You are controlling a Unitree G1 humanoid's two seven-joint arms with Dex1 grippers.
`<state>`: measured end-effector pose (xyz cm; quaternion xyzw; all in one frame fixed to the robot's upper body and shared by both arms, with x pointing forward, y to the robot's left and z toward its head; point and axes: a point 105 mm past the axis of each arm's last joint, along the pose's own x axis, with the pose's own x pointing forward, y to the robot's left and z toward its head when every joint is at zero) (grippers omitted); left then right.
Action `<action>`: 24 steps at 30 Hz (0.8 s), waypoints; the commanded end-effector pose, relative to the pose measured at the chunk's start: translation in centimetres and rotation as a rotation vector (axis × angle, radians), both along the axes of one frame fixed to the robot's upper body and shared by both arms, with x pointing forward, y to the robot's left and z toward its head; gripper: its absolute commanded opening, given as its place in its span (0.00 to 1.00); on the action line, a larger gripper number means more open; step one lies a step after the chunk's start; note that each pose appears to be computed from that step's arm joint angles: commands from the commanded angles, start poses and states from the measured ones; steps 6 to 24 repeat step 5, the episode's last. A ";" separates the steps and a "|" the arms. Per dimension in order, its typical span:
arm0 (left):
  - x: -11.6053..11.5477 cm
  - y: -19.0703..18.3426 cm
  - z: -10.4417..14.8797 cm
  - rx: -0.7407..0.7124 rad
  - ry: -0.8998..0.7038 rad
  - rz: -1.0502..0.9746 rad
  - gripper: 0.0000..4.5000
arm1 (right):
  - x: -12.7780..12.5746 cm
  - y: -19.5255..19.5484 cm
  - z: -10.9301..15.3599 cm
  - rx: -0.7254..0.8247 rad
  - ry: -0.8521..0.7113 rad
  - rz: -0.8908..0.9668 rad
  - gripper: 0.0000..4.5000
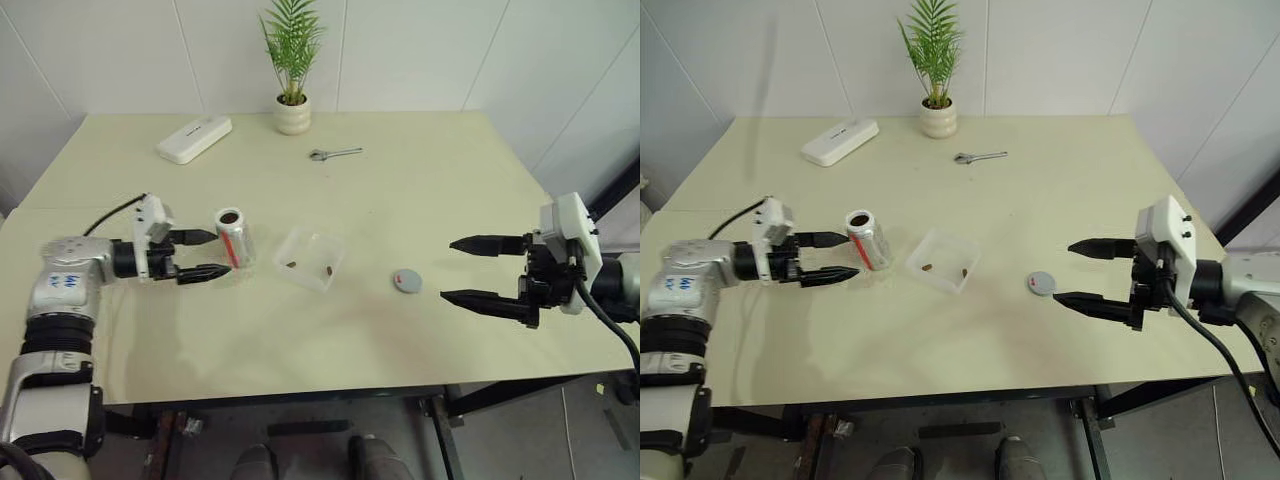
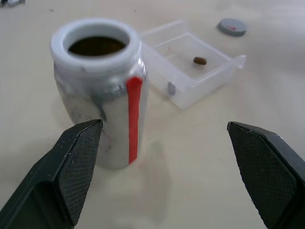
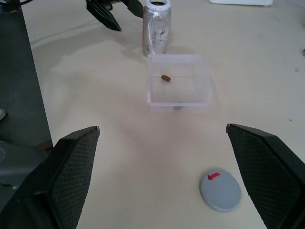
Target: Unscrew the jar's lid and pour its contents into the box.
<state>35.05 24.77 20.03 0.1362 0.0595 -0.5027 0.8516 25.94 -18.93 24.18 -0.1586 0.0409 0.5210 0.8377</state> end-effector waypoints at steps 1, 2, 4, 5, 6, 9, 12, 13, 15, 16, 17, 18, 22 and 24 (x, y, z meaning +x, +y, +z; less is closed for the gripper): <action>-1.4 0.8 2.7 -0.048 -0.131 -0.098 0.99 | -0.9 -0.2 1.1 -0.020 -0.038 0.010 1.00; -1.3 1.8 2.8 -0.042 -0.141 -0.066 0.99 | -0.9 -0.4 1.0 -0.027 -0.039 0.006 1.00; -1.4 3.1 2.6 -0.021 -0.145 -0.036 0.99 | -0.8 -0.5 1.0 -0.031 -0.050 -0.002 1.00; -1.8 3.6 2.6 -0.012 -0.143 -0.044 0.99 | -0.8 -0.5 1.2 -0.029 -0.058 -0.003 1.00; -1.8 3.6 2.6 -0.012 -0.143 -0.044 0.99 | -0.8 -0.5 1.2 -0.029 -0.058 -0.003 1.00; -1.8 3.6 2.6 -0.012 -0.143 -0.044 0.99 | -0.8 -0.5 1.2 -0.029 -0.058 -0.003 1.00; -1.8 3.6 2.6 -0.012 -0.143 -0.044 0.99 | -0.8 -0.5 1.2 -0.029 -0.058 -0.003 1.00; -1.8 3.6 2.6 -0.012 -0.143 -0.044 0.99 | -0.8 -0.5 1.2 -0.029 -0.058 -0.003 1.00; -1.8 3.6 2.6 -0.012 -0.143 -0.044 0.99 | -0.8 -0.5 1.2 -0.029 -0.058 -0.003 1.00; -1.8 3.6 2.6 -0.012 -0.143 -0.044 0.99 | -0.8 -0.5 1.2 -0.029 -0.058 -0.003 1.00; -1.8 3.6 2.6 -0.012 -0.143 -0.044 0.99 | -0.8 -0.5 1.2 -0.029 -0.058 -0.003 1.00; -1.8 3.6 2.6 -0.012 -0.143 -0.044 0.99 | -0.8 -0.5 1.2 -0.029 -0.058 -0.003 1.00; -1.8 3.6 2.6 -0.012 -0.143 -0.044 0.99 | -0.8 -0.5 1.2 -0.029 -0.058 -0.003 1.00; -1.8 3.6 2.6 -0.012 -0.143 -0.044 0.99 | -0.8 -0.5 1.2 -0.029 -0.058 -0.003 1.00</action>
